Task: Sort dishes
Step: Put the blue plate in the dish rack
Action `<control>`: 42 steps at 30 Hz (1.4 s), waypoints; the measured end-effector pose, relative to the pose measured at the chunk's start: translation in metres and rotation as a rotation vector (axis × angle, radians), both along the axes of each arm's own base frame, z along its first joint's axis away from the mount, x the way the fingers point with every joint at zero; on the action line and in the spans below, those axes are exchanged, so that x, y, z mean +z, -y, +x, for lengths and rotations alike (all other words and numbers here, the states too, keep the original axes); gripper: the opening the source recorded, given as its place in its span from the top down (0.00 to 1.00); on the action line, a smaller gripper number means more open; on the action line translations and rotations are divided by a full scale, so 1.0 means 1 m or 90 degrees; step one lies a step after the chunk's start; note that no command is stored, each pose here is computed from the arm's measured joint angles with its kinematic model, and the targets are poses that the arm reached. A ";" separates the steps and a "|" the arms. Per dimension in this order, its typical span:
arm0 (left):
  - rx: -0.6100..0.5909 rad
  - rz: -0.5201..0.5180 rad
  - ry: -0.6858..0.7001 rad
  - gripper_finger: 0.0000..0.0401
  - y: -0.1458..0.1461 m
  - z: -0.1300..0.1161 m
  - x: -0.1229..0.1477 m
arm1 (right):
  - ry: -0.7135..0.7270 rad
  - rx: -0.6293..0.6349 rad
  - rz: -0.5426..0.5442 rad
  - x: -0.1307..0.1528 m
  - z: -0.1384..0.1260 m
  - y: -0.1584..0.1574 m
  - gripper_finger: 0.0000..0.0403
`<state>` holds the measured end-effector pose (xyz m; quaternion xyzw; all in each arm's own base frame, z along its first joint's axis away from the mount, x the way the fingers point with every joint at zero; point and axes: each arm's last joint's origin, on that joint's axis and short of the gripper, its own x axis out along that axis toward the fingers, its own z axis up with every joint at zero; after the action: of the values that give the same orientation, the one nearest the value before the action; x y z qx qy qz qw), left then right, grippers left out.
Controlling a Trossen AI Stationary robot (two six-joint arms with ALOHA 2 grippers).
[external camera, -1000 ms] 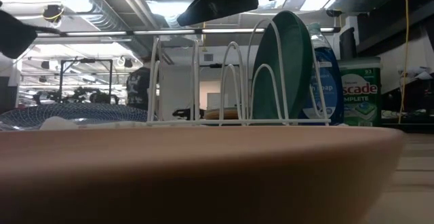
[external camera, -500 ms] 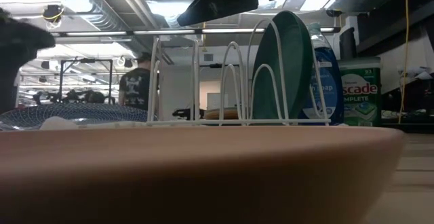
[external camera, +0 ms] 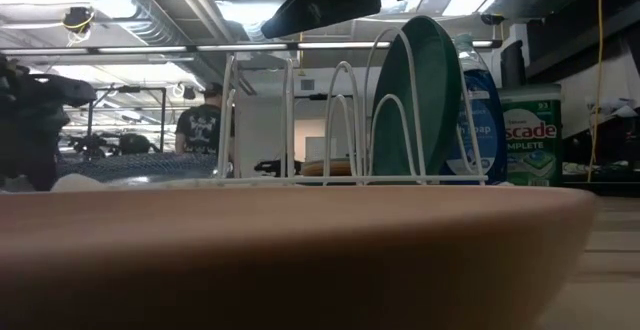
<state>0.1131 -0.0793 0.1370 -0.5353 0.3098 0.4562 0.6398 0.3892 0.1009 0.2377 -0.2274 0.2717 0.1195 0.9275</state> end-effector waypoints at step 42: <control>-0.162 0.212 0.170 0.97 0.003 0.015 -0.001 | 0.002 0.000 0.000 0.000 0.000 0.000 0.54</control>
<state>0.1286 -0.0818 0.1362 -0.4349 0.2080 0.3420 0.8066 0.3894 0.1010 0.2380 -0.2273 0.2701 0.1190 0.9280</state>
